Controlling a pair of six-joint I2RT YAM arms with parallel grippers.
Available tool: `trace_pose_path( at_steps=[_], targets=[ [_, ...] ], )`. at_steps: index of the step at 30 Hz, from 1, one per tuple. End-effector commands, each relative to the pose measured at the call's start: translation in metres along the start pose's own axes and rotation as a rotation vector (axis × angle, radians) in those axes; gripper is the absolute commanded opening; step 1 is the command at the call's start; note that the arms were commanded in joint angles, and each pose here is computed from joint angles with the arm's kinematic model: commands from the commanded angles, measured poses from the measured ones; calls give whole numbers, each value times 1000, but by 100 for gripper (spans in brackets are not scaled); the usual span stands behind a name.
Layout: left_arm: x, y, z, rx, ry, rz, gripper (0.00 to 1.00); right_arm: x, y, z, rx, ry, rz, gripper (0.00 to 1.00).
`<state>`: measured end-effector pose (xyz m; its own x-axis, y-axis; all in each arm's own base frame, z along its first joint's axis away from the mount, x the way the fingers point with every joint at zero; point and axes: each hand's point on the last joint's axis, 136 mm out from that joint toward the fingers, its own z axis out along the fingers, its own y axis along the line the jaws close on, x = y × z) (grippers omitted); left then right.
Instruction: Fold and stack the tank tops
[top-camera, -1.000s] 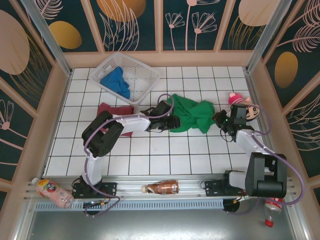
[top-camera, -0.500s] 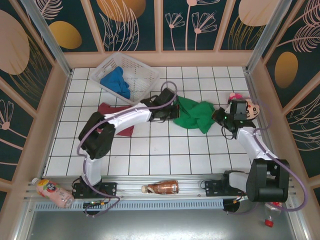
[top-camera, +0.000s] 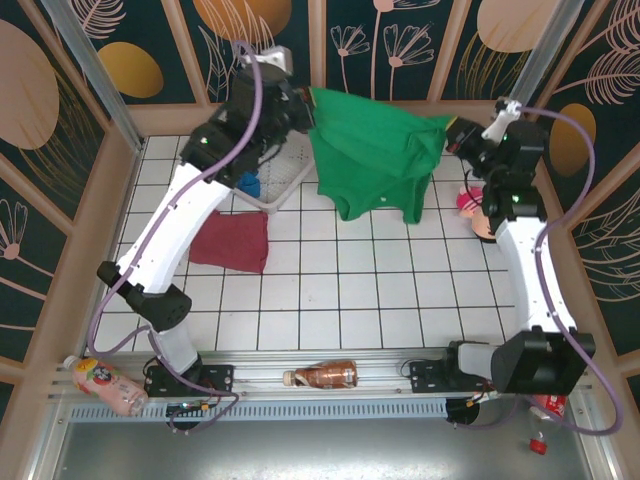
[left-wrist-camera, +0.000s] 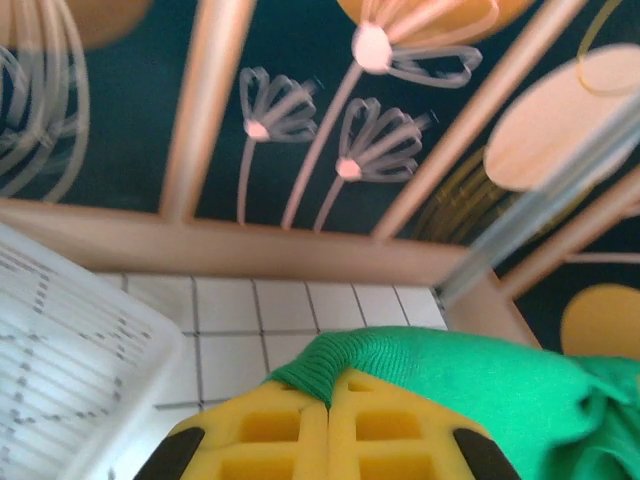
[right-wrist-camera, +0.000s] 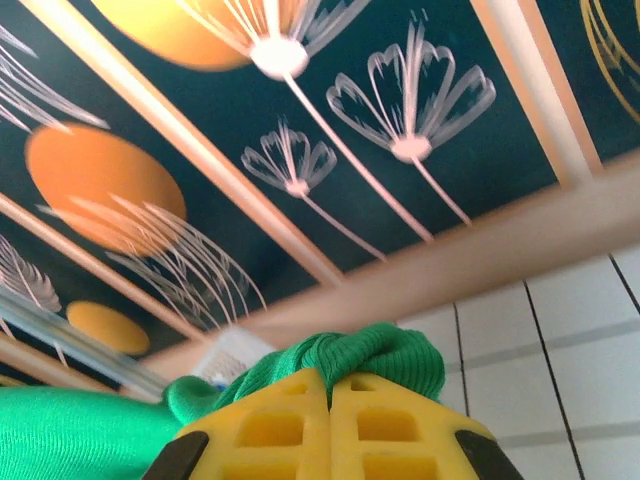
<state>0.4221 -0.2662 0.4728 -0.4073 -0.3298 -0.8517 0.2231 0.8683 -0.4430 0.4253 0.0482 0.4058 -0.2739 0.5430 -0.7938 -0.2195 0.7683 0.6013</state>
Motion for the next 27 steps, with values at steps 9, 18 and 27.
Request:
trace_pose_path(
  at_steps=[9,18,27],
  targets=[
    [-6,17,58,7,7,57,0,-17,-13,48,2,105,104,0],
    [205,76,27,32,464,-193,0,181,-116,-32,265,450,233,2],
    [318,113,20,-58,655,-209,0,278,-162,-46,384,670,220,9]
  ],
)
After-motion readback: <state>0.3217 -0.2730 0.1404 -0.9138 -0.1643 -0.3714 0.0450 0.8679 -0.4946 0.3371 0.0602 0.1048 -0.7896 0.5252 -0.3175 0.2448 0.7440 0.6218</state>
